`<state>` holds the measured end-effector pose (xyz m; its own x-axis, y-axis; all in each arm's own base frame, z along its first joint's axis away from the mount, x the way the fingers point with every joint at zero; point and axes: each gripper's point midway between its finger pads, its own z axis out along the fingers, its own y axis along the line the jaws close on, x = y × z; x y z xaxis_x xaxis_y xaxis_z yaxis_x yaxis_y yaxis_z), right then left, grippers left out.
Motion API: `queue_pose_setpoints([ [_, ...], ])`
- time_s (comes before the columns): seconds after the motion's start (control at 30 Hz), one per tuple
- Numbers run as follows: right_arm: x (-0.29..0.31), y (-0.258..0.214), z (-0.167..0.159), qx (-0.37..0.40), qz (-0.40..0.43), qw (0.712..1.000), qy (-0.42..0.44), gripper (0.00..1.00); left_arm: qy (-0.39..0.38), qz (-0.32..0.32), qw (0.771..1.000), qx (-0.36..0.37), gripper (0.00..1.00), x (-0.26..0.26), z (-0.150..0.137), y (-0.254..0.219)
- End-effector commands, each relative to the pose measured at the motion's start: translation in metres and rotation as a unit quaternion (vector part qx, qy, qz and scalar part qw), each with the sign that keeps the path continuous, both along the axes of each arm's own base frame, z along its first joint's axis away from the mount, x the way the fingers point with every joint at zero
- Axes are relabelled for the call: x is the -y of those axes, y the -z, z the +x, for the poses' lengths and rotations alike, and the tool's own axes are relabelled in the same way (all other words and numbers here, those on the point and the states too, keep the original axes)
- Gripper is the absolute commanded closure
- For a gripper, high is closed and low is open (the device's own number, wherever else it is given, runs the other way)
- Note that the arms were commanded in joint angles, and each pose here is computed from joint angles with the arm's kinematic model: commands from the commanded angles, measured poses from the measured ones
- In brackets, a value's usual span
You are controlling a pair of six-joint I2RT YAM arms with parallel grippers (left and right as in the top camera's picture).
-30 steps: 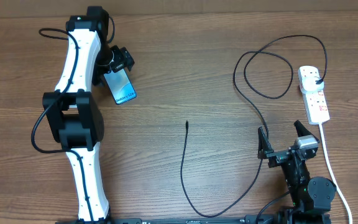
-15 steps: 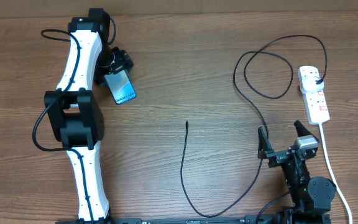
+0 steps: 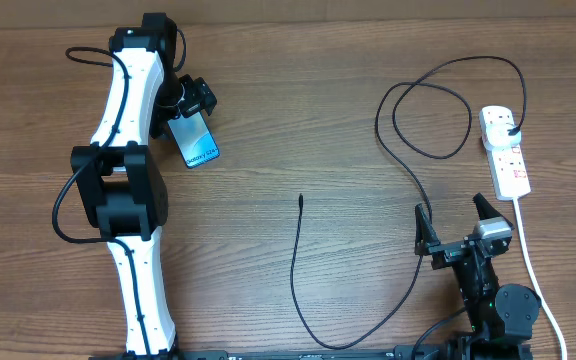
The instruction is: Plug charger to phone and switch on socket
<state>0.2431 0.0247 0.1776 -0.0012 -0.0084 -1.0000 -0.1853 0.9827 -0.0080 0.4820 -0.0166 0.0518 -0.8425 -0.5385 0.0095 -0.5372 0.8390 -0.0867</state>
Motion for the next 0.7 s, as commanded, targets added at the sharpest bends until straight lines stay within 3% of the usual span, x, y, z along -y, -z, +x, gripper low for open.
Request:
queue_pose_setpoints([
  [0.0,-0.0008,0.0022,0.0002,0.001,0.000,1.000,-0.001,0.00,0.002,0.004,1.000,0.011,0.00,0.0021,0.0054,-0.0046],
  [0.67,-0.0008,0.0023,0.0002,0.001,0.000,1.000,-0.001,0.00,0.007,0.011,1.000,0.028,0.00,-0.0002,0.0136,-0.0049],
])
